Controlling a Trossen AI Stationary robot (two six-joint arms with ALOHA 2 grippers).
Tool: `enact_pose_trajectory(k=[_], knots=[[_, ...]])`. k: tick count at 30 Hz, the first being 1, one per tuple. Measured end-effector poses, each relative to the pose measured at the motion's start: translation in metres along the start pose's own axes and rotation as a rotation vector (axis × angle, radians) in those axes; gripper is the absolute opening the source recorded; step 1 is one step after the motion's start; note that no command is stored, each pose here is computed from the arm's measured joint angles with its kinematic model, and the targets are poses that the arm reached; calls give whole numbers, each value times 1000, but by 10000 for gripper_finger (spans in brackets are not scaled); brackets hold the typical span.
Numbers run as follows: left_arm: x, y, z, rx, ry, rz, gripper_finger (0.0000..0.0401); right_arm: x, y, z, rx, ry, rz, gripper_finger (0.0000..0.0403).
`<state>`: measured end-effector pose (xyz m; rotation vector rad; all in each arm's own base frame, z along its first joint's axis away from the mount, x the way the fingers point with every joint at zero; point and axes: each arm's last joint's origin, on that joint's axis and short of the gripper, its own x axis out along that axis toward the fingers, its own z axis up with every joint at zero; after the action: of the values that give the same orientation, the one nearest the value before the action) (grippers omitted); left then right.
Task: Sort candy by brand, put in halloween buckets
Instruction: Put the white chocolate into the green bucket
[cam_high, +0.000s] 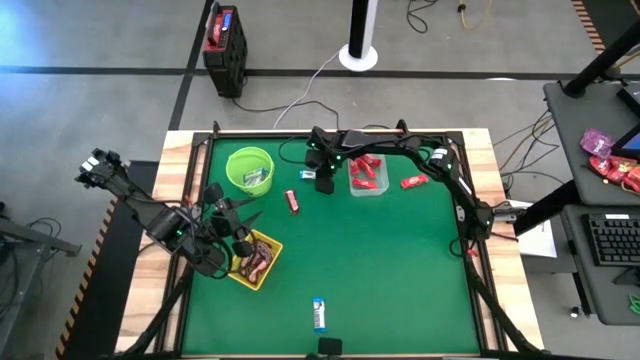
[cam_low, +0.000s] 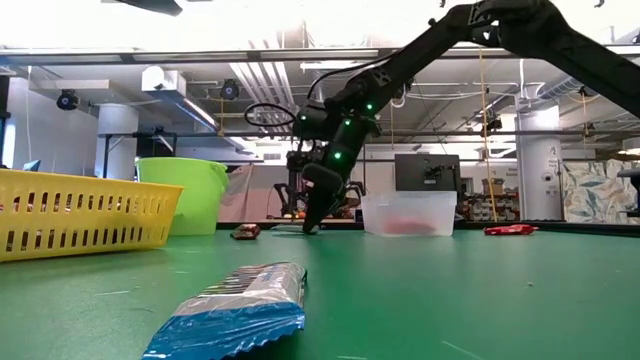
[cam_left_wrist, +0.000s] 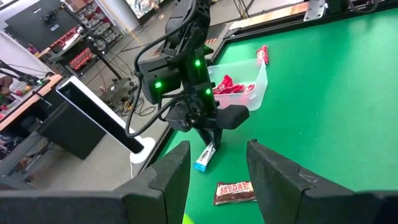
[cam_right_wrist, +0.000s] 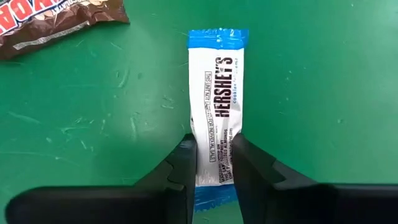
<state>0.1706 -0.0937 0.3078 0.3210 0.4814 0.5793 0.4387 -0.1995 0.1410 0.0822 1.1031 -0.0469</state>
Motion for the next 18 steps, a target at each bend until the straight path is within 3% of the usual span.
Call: enact_pose_trajectory(k=[8, 18], knots=[[0, 0, 0, -3, 0, 0, 142, -15, 6, 4, 13, -22, 45, 77], [3, -5, -7, -4, 22, -45, 142, -43, 49, 3, 26, -25, 443, 71]])
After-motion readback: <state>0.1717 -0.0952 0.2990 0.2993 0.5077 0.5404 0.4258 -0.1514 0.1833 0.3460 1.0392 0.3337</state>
